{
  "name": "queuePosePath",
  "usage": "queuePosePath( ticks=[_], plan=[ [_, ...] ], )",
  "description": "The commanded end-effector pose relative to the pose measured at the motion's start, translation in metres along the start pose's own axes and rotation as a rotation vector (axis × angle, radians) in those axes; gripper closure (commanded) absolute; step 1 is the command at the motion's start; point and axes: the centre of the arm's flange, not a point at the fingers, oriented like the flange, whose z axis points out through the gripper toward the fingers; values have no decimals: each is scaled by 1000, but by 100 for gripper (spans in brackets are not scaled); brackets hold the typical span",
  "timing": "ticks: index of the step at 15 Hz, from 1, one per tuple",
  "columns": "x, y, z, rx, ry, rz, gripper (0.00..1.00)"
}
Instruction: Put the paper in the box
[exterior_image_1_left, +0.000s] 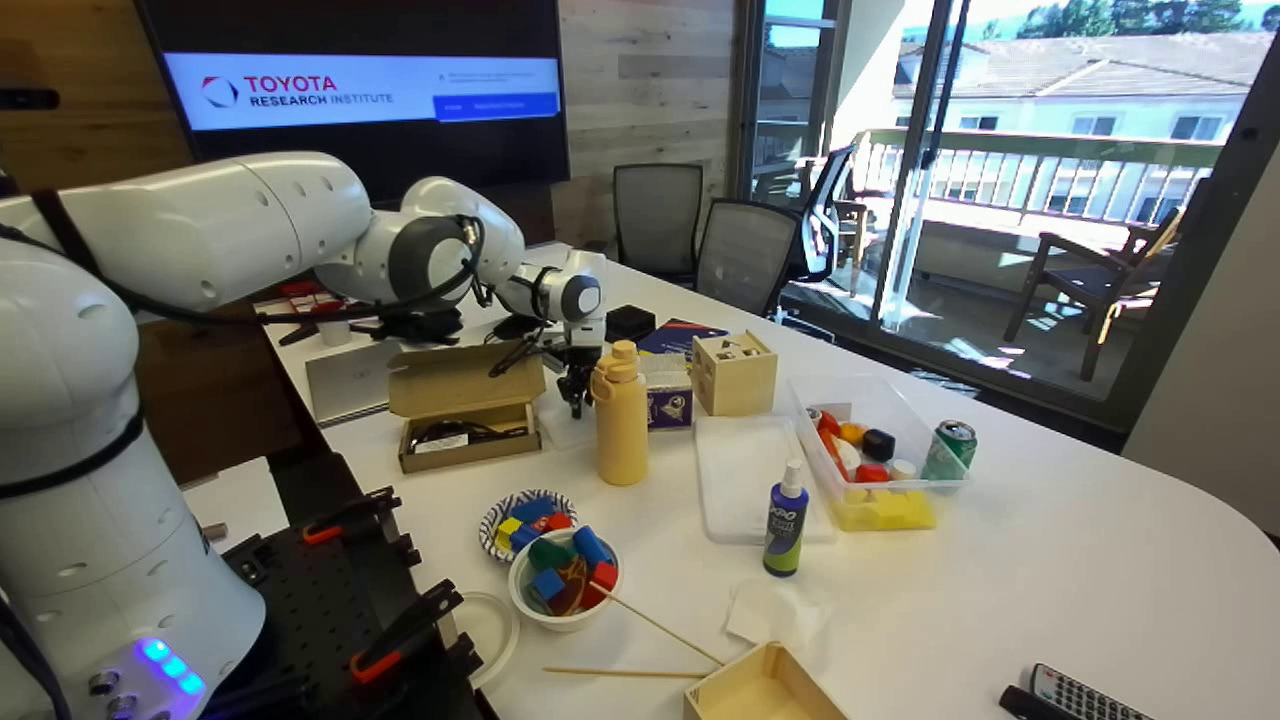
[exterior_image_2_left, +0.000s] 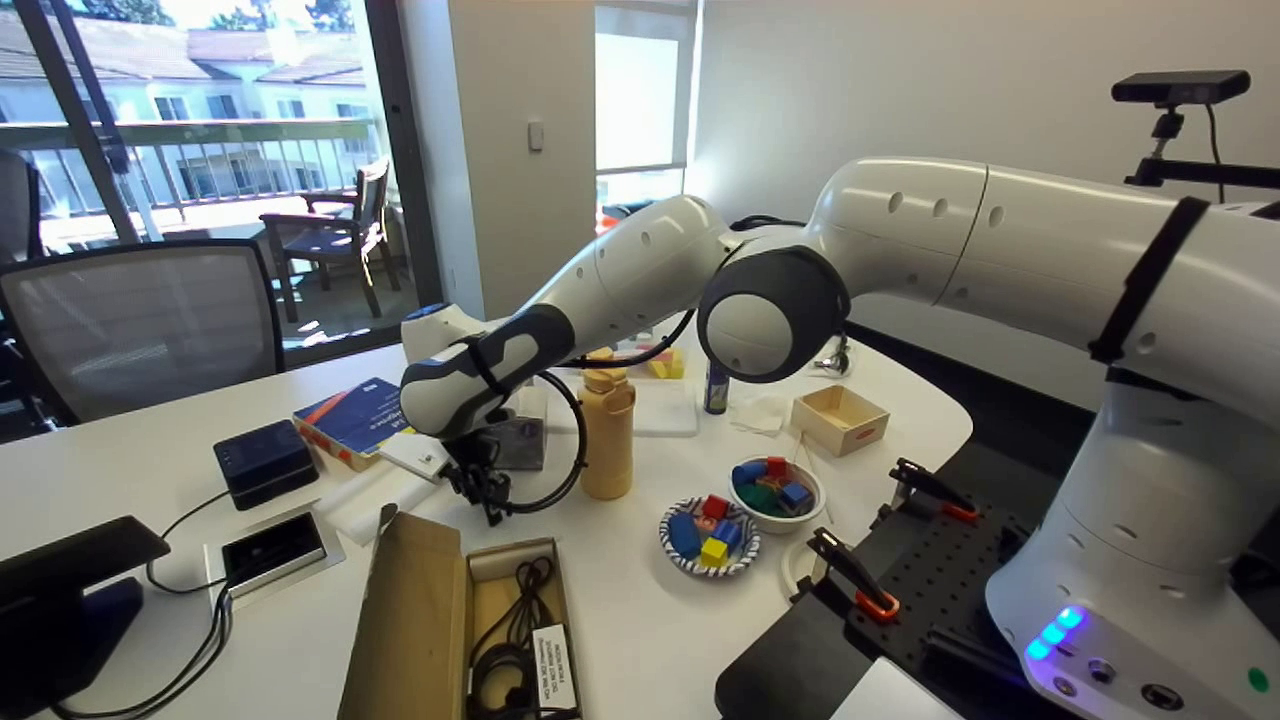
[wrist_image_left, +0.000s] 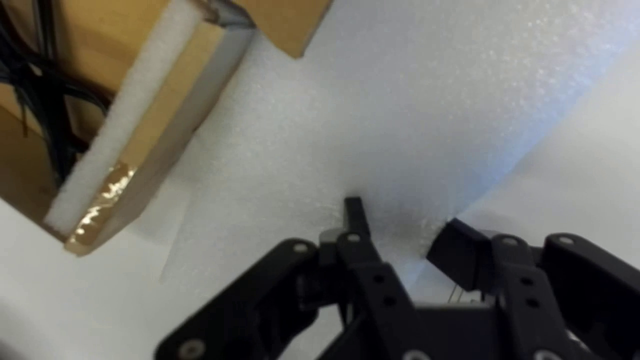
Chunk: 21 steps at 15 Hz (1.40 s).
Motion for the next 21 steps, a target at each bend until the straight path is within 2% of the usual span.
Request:
queuePosePath(
  ticks=[1, 5, 10, 17, 21],
  plan=[
    [-9, -40, 30, -39, -23, 29, 100],
    [-6, -39, -7, -3, -1, 14, 97],
    [-14, -36, -89, 56, 104, -28, 97],
    [-26, -23, -184, 165, 159, -102, 97],
    [-48, -1, -234, 115, 175, -247, 97]
  ],
)
